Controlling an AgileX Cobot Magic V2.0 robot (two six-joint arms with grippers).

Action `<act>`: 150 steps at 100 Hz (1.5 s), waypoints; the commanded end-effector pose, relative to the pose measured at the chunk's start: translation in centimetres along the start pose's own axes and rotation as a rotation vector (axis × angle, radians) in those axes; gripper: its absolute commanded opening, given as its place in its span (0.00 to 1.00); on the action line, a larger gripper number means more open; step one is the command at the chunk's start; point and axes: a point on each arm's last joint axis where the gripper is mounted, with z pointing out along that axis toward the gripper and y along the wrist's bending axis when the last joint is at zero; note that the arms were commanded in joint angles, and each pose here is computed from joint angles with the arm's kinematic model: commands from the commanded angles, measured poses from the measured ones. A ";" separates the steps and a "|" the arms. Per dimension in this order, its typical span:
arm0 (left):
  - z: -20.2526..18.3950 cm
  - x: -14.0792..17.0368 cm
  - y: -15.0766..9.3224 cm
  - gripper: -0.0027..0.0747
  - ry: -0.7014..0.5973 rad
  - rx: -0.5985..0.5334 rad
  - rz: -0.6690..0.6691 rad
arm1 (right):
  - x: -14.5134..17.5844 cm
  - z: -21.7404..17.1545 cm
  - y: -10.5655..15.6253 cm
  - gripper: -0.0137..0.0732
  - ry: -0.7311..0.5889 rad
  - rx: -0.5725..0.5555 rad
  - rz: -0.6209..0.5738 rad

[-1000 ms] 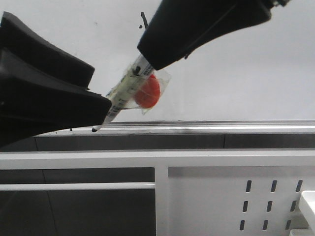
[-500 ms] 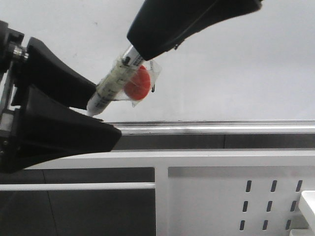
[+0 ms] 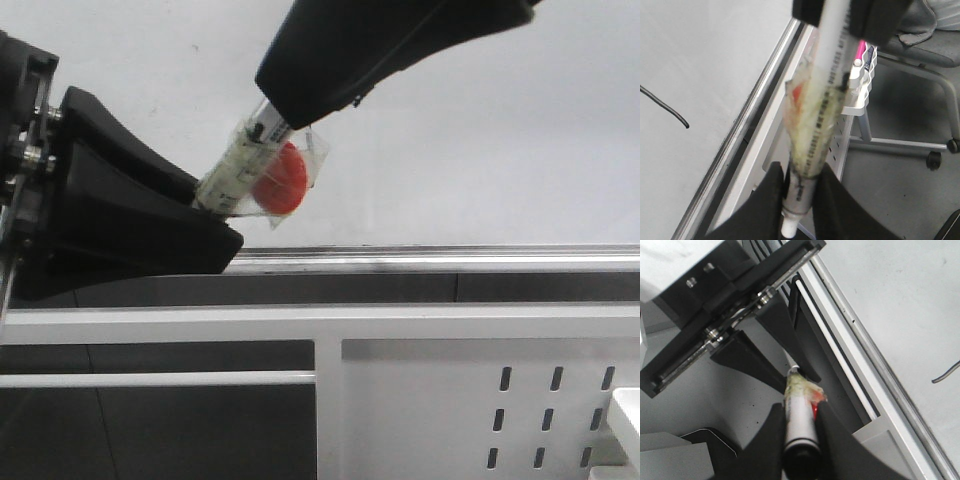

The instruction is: Write number 1 on whiteboard

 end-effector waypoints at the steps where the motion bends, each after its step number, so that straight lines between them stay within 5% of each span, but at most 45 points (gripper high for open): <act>1: -0.2 -1.7 0.4 0.01 -0.095 -0.007 -0.073 | -1.6 -1.0 -0.3 0.08 -0.102 0.028 0.000; 8: -0.2 -1.6 0.6 0.01 -0.092 -0.027 -0.117 | -1.3 -1.0 -0.3 0.17 -0.075 0.018 0.010; 23: -0.2 -1.4 0.7 0.01 -0.091 -0.055 -0.204 | -1.3 -1.4 -0.8 0.67 -0.084 0.038 0.076; 30: -0.3 -1.1 0.8 0.01 -0.097 -0.073 -0.280 | -1.3 -1.8 -1.4 0.77 -0.096 0.064 0.089; 63: -0.7 -0.3 1.3 0.01 -0.202 -0.194 -0.536 | -1.1 -6.5 -3.2 0.57 -0.194 0.213 0.074; 80: -1.4 0.3 2.7 0.01 -0.308 -0.384 -0.638 | -1.1 -7.6 -3.2 0.56 -0.221 0.234 0.075; 108: -1.2 2.1 3.2 0.01 -0.225 -0.489 -0.866 | -0.9 -6.7 -3.3 0.56 -0.179 0.221 0.080; 150: 0.8 3.0 3.8 0.01 -0.208 -0.520 -0.873 | -1.0 -6.4 -3.5 0.56 -0.186 0.236 0.062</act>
